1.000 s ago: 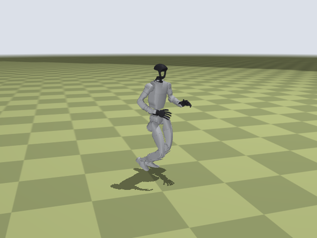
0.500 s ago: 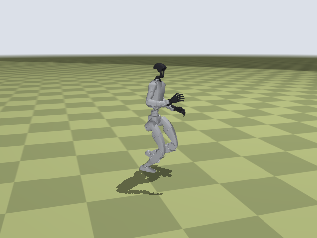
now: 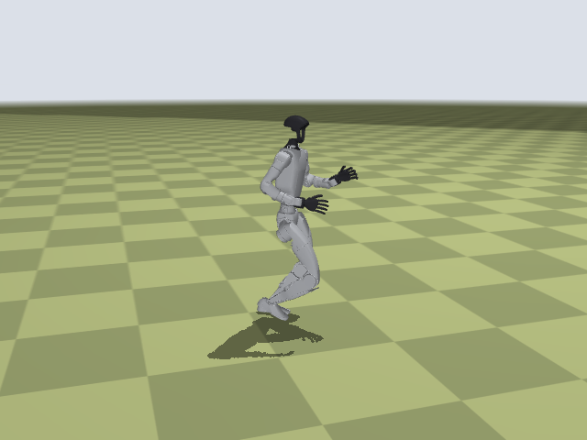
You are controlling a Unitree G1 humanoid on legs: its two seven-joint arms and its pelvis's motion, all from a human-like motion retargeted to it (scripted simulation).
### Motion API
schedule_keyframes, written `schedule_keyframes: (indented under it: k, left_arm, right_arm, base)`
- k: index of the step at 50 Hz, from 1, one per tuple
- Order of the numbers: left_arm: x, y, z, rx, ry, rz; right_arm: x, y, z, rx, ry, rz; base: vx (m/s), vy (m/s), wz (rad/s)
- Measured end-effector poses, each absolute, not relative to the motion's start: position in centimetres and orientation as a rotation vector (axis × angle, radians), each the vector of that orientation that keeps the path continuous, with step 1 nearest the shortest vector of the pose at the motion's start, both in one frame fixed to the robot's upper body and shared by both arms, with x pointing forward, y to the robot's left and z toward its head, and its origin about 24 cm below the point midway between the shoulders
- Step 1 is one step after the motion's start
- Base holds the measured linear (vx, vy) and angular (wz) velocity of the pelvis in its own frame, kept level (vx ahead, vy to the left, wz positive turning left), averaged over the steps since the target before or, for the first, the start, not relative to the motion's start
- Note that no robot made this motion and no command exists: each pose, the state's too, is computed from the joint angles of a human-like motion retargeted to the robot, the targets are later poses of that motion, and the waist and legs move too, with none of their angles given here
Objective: Run
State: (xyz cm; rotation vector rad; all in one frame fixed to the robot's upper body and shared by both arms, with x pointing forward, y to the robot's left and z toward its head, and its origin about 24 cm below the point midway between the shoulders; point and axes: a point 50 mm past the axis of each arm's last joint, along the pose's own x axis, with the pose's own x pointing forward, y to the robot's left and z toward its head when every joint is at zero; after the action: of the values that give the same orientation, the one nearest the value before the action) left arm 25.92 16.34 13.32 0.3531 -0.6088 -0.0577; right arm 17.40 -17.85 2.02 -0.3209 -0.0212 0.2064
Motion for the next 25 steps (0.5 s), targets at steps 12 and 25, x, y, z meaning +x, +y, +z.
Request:
schedule_keyframes:
  k: [12,25]
  left_arm:
    - [23.5,16.0,8.7,0.105,-0.358,-0.171]
    - [13.8,23.7,-0.5,0.183,0.225,0.004]
  right_arm:
    - [16.3,-18.8,3.7,-0.116,-0.025,0.132]
    - [23.0,-14.6,19.7,0.094,-0.82,0.169]
  base:
    - [0.03,-0.06,0.39]
    - [0.13,0.06,0.04]
